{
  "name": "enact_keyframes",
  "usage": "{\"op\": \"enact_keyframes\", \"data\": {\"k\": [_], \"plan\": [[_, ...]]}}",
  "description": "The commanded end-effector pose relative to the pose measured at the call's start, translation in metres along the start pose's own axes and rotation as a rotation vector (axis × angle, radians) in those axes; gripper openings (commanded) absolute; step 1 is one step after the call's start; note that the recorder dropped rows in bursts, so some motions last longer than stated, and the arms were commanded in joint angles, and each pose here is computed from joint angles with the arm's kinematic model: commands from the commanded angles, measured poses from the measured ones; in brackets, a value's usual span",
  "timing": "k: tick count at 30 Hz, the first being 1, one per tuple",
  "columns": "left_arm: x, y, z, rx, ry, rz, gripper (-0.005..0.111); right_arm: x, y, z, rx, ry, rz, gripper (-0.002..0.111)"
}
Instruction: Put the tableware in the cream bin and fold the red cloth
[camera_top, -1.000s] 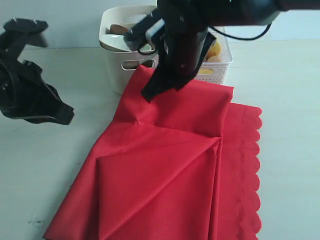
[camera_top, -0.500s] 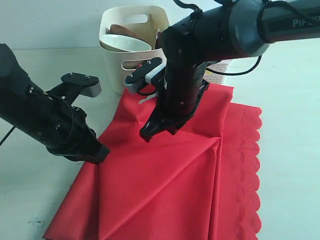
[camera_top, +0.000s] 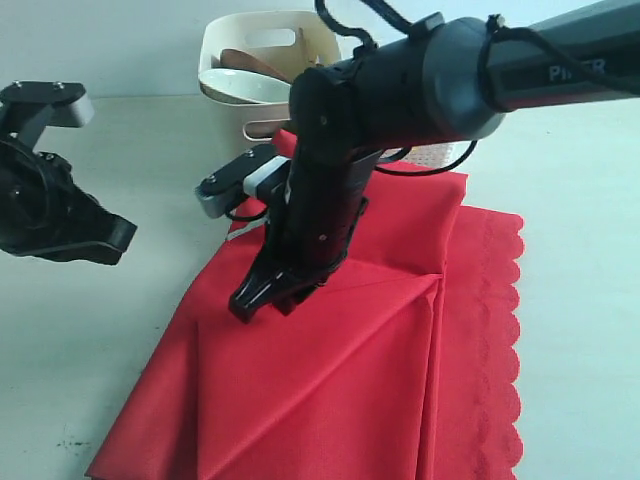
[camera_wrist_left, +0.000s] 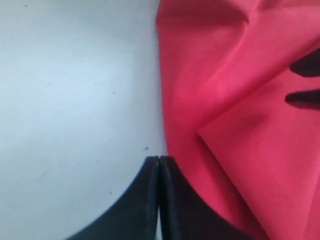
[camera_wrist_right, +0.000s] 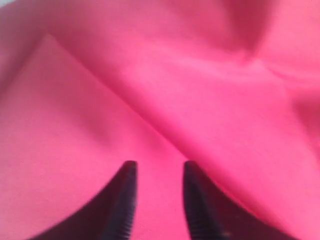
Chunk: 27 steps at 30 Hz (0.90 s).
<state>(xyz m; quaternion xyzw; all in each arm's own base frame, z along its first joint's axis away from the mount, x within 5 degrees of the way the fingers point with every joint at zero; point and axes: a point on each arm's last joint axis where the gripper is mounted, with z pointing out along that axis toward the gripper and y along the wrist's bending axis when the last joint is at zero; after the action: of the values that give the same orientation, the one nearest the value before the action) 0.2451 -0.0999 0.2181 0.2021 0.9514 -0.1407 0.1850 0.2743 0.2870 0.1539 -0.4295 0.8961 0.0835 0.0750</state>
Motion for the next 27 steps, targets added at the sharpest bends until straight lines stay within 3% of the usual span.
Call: {"op": "enact_keyframes", "data": {"k": [1,5,10,12,17,19,27], "plan": [[0.010,0.006,-0.012,-0.013,0.010,-0.029,0.002,-0.004,0.019,0.008,-0.010,-0.028,-0.119,0.058],[0.018,0.007,-0.015,-0.018,0.015,-0.039,0.002,0.000,0.019,0.026,-0.017,0.028,-0.167,0.066],[0.022,0.008,-0.014,-0.020,0.021,-0.042,0.002,0.007,0.017,0.037,-0.015,0.114,-0.202,0.065],[0.022,0.008,-0.014,-0.020,0.021,-0.042,0.002,0.010,0.017,0.036,-0.025,0.143,-0.218,0.057],[0.022,0.008,-0.014,-0.020,0.021,-0.039,0.002,0.015,0.018,0.027,-0.033,0.197,-0.227,0.013],[0.022,0.008,-0.014,-0.020,0.021,-0.039,0.002,0.014,0.020,0.015,-0.030,0.174,-0.218,0.000],[0.022,0.008,-0.014,-0.018,0.020,-0.043,0.002,0.020,0.027,-0.056,0.010,-0.067,-0.213,0.000]]}}
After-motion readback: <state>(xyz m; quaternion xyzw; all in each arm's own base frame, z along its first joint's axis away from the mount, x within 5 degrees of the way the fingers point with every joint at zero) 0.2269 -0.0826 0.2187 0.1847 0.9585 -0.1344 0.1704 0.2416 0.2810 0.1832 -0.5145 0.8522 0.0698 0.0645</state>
